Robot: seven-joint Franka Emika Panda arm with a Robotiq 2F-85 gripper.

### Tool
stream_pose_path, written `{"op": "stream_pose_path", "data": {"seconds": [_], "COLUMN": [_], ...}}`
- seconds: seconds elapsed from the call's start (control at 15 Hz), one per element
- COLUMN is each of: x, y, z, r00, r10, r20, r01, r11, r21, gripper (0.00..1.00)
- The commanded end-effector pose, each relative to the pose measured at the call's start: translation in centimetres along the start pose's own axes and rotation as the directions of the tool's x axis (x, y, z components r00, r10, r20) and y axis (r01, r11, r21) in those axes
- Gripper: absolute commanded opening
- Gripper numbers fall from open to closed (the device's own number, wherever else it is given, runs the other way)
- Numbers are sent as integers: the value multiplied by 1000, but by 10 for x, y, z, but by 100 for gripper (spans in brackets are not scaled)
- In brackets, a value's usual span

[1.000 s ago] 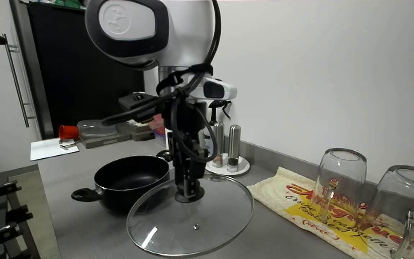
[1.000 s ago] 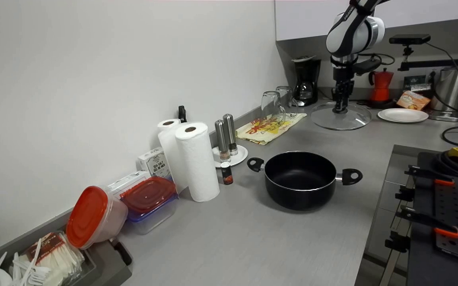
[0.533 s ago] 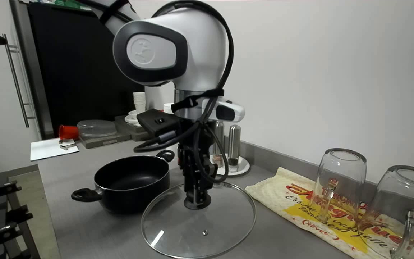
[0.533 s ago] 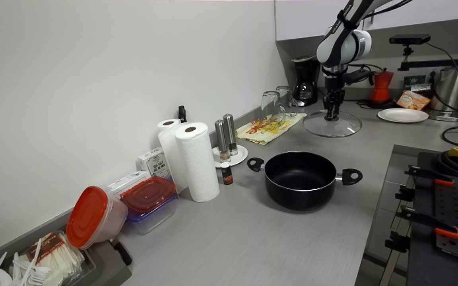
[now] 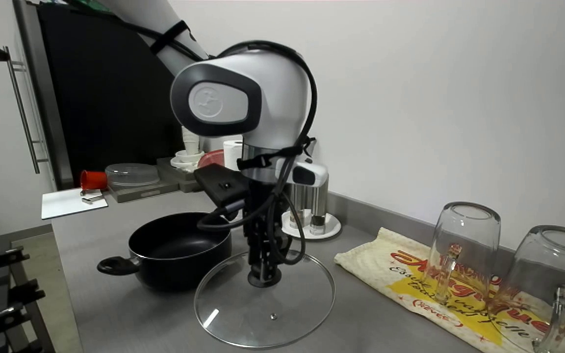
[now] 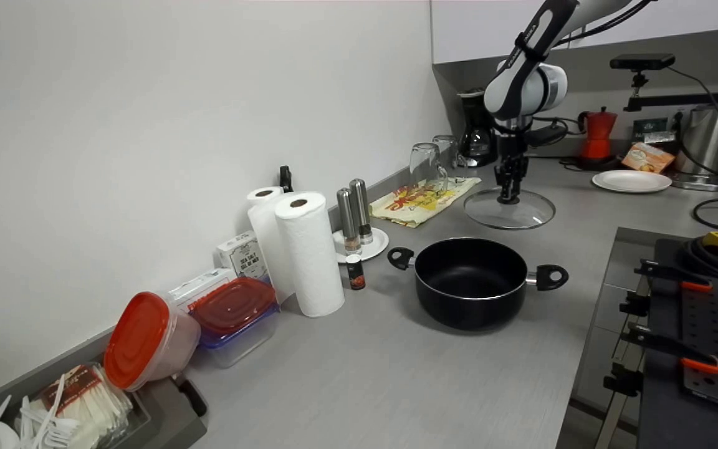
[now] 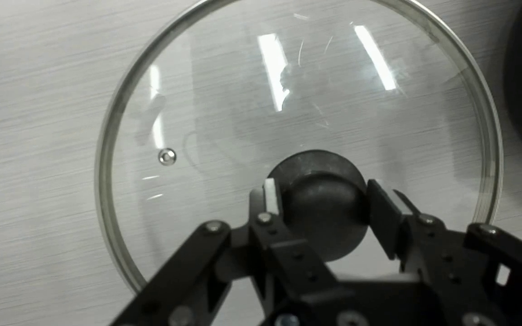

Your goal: Take the lid off the pot and put it on the counter

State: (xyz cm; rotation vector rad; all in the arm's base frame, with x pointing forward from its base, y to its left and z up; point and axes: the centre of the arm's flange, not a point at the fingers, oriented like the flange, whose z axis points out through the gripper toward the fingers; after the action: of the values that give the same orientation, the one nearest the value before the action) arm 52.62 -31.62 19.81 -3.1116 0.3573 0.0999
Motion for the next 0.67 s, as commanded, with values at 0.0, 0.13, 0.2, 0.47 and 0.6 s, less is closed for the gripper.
{"op": "stream_pose_path", "data": {"seconds": [0.0,0.13,0.2,0.47,0.6], "x": [15,18,19,27,31], "y": [6,7,7,8,8], "z": [13,22,26,40,47], "r00": [1000,1000,1000,1000,1000], "r10": [1,5,4,7,9], "r20": [-10,-4,-3,-4,-6], "r01": [-1,-5,-4,-7,-9], "r11": [1000,999,999,999,999], "r21": [31,36,39,44,45], "gripper": [24,24,24,24,24]}}
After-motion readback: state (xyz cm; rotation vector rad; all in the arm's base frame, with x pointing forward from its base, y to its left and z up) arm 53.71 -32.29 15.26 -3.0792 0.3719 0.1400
